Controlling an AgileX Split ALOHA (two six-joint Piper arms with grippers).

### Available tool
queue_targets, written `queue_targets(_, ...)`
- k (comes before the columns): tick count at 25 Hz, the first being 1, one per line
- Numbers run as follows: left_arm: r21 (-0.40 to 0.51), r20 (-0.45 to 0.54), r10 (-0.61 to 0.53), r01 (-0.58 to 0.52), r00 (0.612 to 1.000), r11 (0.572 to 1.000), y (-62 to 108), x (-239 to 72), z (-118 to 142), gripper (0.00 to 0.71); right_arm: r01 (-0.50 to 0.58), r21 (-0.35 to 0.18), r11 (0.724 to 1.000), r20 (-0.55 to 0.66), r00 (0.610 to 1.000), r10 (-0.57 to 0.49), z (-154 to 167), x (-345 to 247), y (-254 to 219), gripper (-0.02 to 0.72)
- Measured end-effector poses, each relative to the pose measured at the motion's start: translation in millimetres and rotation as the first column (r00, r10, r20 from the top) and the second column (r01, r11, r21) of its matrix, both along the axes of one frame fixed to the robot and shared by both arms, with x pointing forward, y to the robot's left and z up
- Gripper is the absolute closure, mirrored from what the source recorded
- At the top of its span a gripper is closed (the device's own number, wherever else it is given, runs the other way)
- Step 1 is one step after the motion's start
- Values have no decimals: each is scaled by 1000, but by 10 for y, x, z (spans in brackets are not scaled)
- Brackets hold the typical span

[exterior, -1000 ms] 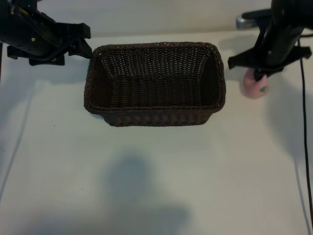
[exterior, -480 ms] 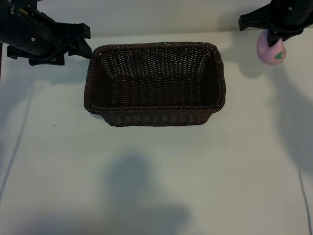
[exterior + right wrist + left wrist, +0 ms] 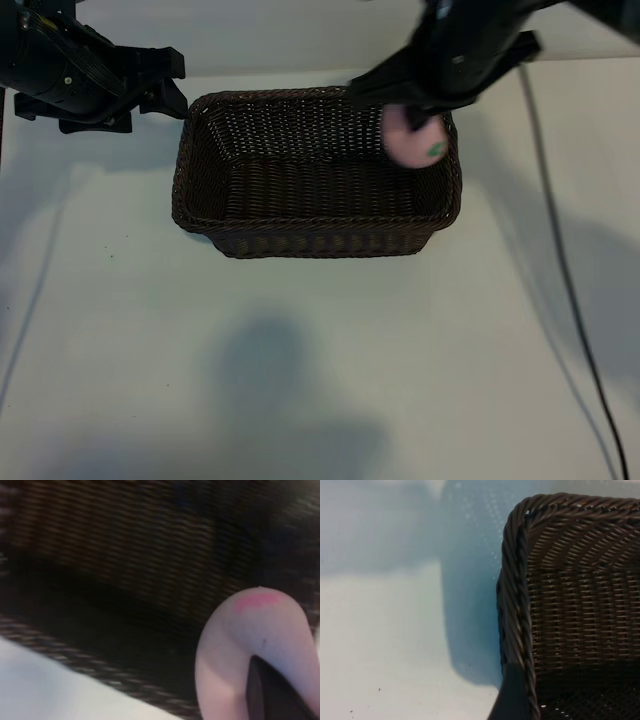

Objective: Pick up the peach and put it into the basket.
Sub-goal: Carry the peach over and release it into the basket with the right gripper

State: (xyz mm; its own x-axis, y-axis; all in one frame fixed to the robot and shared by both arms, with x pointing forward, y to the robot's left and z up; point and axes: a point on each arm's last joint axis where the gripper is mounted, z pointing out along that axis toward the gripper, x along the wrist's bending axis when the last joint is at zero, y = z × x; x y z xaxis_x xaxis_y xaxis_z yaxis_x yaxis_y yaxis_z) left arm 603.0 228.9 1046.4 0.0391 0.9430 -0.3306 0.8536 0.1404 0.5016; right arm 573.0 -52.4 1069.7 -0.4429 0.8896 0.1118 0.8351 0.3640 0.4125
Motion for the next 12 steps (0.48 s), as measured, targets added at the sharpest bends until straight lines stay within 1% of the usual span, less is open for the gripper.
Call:
queue_targets(3,0,0,0,0,1000,1000,0,0,0,121,-28,27,999,30,999,27,16,-50,119,658)
queue_targets(6,0,0,0,0,1000,1000,0,0,0,121,-30,34,999,42,999,28,-31,-18,154,658)
queue_targets(9,0,0,0,0,1000,1000,0,0,0,121,-29,26,999,39,999,28,-193,58,209,658)
queue_targets(12,0,0,0,0,1000,1000,0,0,0,121,-31,6,999,21,999,31,-473,160,284,658)
